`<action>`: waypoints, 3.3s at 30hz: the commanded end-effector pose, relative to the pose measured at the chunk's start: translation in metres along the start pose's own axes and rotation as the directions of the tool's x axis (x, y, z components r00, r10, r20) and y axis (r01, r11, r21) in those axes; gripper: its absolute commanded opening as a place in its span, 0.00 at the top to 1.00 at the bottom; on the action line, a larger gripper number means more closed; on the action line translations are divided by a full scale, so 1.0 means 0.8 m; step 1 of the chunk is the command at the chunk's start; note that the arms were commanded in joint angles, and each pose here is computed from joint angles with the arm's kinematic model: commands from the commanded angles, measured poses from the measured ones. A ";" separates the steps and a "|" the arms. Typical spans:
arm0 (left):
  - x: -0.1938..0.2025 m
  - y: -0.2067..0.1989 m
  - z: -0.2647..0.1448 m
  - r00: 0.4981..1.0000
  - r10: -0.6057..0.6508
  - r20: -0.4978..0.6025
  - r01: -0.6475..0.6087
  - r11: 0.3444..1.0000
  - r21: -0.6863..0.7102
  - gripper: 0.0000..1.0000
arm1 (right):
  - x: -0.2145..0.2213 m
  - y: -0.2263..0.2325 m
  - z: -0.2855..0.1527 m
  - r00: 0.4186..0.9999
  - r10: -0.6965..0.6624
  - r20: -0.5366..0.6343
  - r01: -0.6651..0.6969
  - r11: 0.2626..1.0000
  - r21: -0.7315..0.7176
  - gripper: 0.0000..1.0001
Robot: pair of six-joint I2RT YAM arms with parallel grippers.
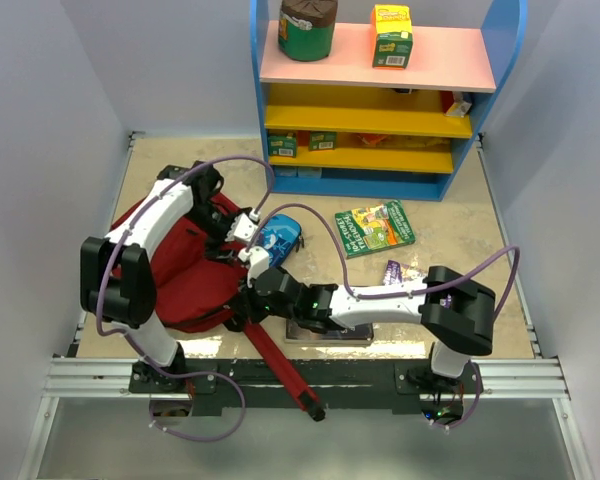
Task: Pack the student bag
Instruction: Unzip the student bag at the center of the board.
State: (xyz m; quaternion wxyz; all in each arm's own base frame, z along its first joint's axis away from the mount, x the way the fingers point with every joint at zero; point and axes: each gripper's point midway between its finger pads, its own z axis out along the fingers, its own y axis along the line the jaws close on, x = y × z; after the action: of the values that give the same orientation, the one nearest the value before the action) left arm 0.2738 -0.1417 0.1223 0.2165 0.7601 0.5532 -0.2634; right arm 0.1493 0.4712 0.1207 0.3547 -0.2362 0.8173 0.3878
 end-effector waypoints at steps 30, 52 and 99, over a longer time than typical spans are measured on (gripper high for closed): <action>-0.016 0.089 0.006 0.991 -0.039 0.126 0.054 0.992 -0.117 1.00 | -0.179 0.018 -0.047 0.949 0.008 0.316 0.007 0.999 -0.045 1.00; -0.023 0.121 -0.091 0.943 -0.006 0.334 0.098 0.961 -0.259 0.94 | -0.234 -0.047 -0.043 0.936 0.014 0.351 -0.075 0.984 0.160 1.00; 0.006 0.057 0.106 0.897 0.400 0.189 -0.411 0.912 0.020 0.14 | -0.060 -0.010 -0.039 0.980 0.032 0.196 -0.026 0.999 -0.034 1.00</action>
State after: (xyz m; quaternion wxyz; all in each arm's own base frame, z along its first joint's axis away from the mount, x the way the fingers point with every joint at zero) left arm 0.2909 -0.1987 0.0684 0.2703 0.8020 0.4115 -0.3382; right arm 0.1738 0.4308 0.1380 0.4071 -0.1890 0.8012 0.3958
